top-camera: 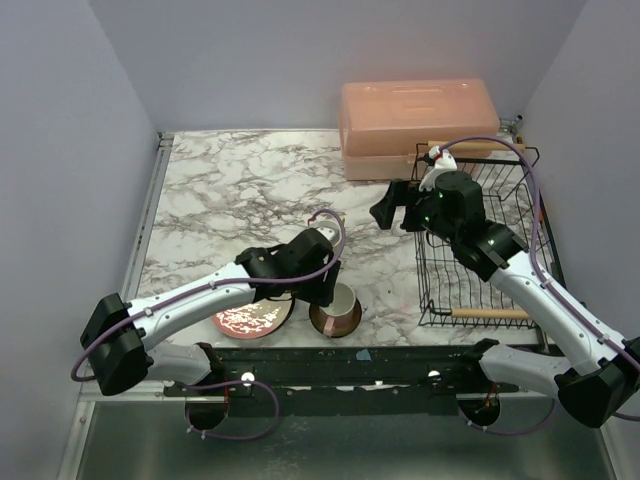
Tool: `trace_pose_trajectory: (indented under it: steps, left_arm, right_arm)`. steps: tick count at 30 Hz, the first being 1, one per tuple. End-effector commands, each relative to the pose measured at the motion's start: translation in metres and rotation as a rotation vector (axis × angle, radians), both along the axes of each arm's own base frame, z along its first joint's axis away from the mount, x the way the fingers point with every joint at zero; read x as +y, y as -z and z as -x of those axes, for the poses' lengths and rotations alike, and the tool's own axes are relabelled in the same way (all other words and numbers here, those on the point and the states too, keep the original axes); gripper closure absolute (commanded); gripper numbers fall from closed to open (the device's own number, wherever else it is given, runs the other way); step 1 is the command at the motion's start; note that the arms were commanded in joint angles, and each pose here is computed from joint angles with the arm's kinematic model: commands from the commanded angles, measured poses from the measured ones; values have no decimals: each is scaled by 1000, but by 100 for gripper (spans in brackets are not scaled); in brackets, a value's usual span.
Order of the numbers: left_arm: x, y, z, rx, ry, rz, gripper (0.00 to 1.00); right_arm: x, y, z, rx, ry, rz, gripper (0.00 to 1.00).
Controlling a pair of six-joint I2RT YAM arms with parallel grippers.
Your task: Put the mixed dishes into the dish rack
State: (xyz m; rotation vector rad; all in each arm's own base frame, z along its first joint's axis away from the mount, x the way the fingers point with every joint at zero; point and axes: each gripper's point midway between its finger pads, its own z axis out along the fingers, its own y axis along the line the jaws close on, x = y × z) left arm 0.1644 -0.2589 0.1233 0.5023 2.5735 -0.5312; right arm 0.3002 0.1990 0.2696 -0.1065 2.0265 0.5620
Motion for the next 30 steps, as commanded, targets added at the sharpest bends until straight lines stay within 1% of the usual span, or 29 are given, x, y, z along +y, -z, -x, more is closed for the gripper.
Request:
trace_pose_trajectory:
  steps: [1,7,11,13,15,17,24,30]
  left_arm:
    - [-12,-3,-3,-22,15,-13,45]
    - [-12,9,1,-19,42,-66,59]
    - [-10,8,0,-25,40,-75,70]
    - [-11,7,-1,-23,41,-75,76]
    - [-12,7,0,-14,45,-77,85]
    - [-13,7,1,-3,41,-86,89]
    - [-8,2,-3,-24,11,-120,98]
    - [-6,-19,-12,-81,6,-118,100]
  right_arm:
    - [7,3,1,20,-22,-27,0]
    - [0,8,1,15,9,-27,0]
    - [-2,7,2,13,16,-18,0]
    - [-4,7,2,9,24,-15,0]
    - [-8,7,2,1,36,-10,0]
    - [-13,6,2,-11,58,3,0]
    - [-23,5,0,-38,91,32,0]
    - [-23,6,1,-37,94,33,0]
